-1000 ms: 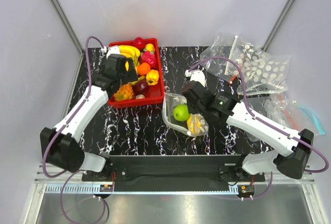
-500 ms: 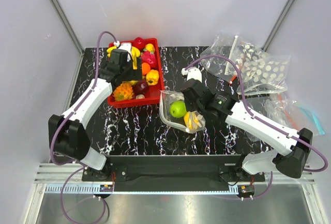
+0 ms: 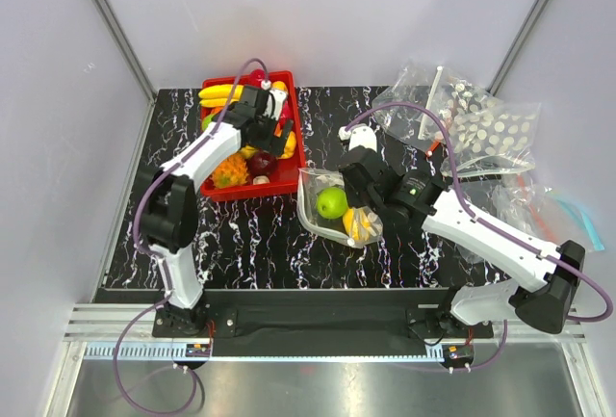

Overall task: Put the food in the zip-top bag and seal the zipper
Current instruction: Pick up the fake fruit from the bin, then place the fake fruit in the bin.

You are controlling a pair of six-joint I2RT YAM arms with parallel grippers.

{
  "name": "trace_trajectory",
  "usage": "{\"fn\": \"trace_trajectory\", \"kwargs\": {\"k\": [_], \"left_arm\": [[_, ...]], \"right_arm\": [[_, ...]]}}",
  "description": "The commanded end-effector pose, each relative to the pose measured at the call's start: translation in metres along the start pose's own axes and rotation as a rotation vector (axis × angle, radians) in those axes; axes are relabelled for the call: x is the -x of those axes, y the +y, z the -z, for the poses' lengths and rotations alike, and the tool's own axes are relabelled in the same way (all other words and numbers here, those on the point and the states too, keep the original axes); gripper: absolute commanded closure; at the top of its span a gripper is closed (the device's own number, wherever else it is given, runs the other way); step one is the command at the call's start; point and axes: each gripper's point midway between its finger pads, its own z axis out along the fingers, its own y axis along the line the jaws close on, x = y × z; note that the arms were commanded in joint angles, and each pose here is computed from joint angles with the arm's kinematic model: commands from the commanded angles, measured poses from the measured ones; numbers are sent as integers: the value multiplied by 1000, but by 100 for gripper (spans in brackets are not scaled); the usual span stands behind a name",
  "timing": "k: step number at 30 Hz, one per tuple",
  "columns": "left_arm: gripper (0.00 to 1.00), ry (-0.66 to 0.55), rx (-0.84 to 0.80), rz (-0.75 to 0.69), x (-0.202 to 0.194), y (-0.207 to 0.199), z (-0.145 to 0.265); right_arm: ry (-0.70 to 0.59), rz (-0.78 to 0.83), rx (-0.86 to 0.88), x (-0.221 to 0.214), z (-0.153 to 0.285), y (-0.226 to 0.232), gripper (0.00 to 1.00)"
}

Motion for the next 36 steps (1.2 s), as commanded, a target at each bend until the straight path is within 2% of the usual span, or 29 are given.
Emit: {"fn": "trace_trajectory", "kwargs": {"k": [1,7,10,14,15,16,17,20,22,24,27,31,32,34,36], "left_arm": [[1,73,11,-52,-6,2,-14],[1,178,5,-23,-27,-1,-37],[6,224,2,-13,-35,-3,-47],[25,261,-10,-4,-42,-6,-54],[32,261,-11,5,-41,-6,-54],[47,254,-11,7,-39,-7,-51],[49,245,-9,13,-37,-5,-49],[52,164,-7,43,-19,-6,-28],[52,50,-16,113,7,-10,-2],[50,-72,-29,171,23,-11,23],[45,-159,-57,189,35,-16,46],[45,-108,-53,159,33,-14,41],[45,-38,-66,142,19,-17,30],[46,-11,-122,124,19,-28,25],[44,37,-112,115,9,-30,13]], "right_arm": [[-65,-26,24,20,14,-2,100],[-70,-34,23,18,17,-5,100],[-70,-40,23,17,18,-6,100],[-68,-47,24,15,19,-7,100],[-68,-49,24,15,19,-7,100],[-66,-48,20,14,19,-7,100],[-65,-47,20,14,19,-7,100],[-65,-47,15,15,19,-8,100],[-62,-43,8,14,17,-8,100],[-59,-42,-4,14,15,-9,100],[-60,-46,-12,16,14,-10,100],[-59,-49,-14,16,15,-10,100],[-59,-51,-13,15,15,-10,100],[-59,-54,-13,15,16,-11,100],[-62,-56,-13,16,16,-11,100]]}}
